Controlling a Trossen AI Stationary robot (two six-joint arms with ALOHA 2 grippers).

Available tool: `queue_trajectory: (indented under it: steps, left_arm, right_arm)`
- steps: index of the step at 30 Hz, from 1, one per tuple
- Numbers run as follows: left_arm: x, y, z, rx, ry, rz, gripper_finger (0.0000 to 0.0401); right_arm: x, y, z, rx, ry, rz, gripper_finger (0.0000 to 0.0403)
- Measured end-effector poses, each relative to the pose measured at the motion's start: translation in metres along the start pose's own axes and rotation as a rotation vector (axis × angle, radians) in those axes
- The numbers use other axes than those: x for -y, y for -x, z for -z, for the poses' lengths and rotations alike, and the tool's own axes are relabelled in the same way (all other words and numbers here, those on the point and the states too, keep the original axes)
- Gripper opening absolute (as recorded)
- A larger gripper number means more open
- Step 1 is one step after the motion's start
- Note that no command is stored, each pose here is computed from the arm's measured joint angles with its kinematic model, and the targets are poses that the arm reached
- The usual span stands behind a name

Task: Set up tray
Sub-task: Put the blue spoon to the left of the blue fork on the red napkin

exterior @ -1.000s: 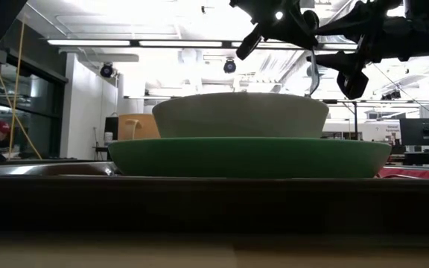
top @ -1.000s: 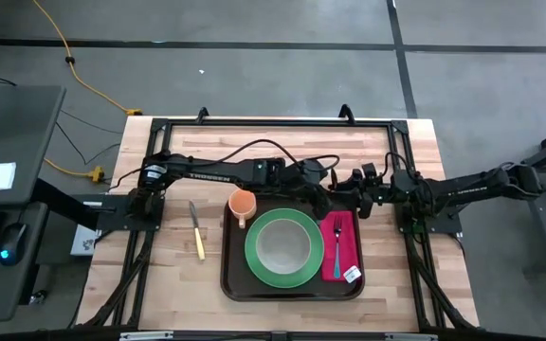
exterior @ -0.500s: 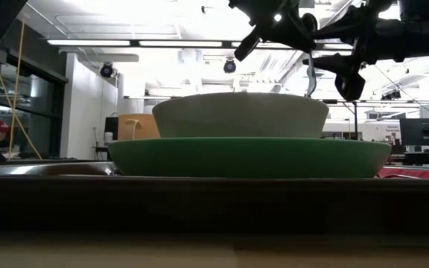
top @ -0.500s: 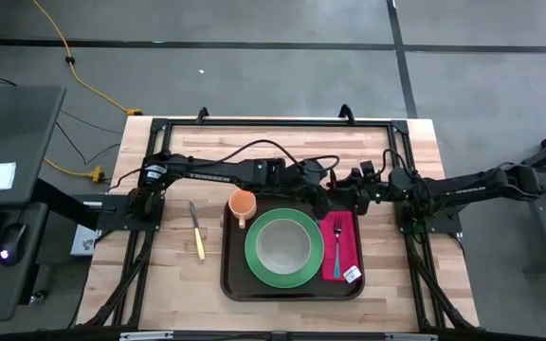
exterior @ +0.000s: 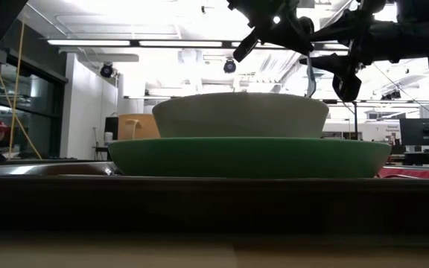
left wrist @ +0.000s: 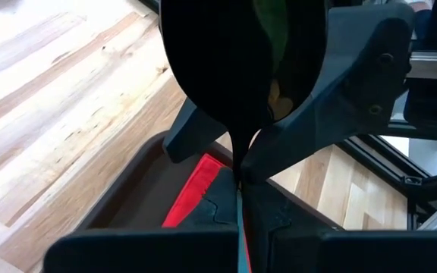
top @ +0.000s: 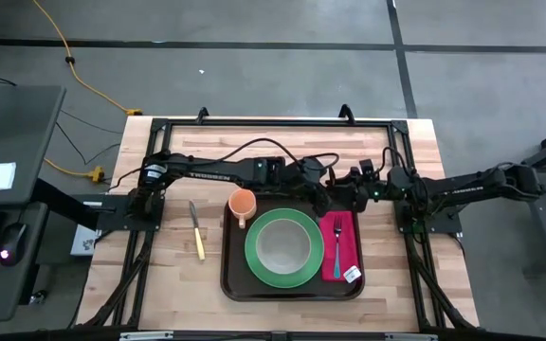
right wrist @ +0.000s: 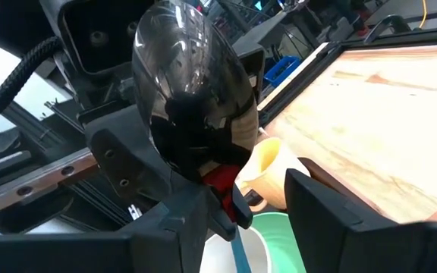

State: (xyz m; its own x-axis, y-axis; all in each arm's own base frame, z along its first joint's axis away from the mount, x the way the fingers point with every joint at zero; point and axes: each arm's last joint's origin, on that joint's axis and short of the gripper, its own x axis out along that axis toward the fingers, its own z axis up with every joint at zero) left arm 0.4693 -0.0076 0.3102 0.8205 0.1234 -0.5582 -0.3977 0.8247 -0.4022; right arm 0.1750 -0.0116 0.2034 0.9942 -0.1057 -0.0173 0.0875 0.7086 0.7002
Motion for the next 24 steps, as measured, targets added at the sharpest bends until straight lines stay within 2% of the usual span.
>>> queue_trajectory:
  steps: [12,24]
  left_arm:
    - [-0.0008,-0.0043,0.0005,0.005,0.002,0.005,0.0030]
    - [-0.0004,-0.0049,0.0003,0.012,0.001,0.007,0.0030]
  right_arm:
    - [0.0028,-0.0002,-0.0020,0.006,-0.024,0.015,0.0115]
    - [0.0028,-0.0002,-0.0021,0.010,-0.027,0.016,0.0043]
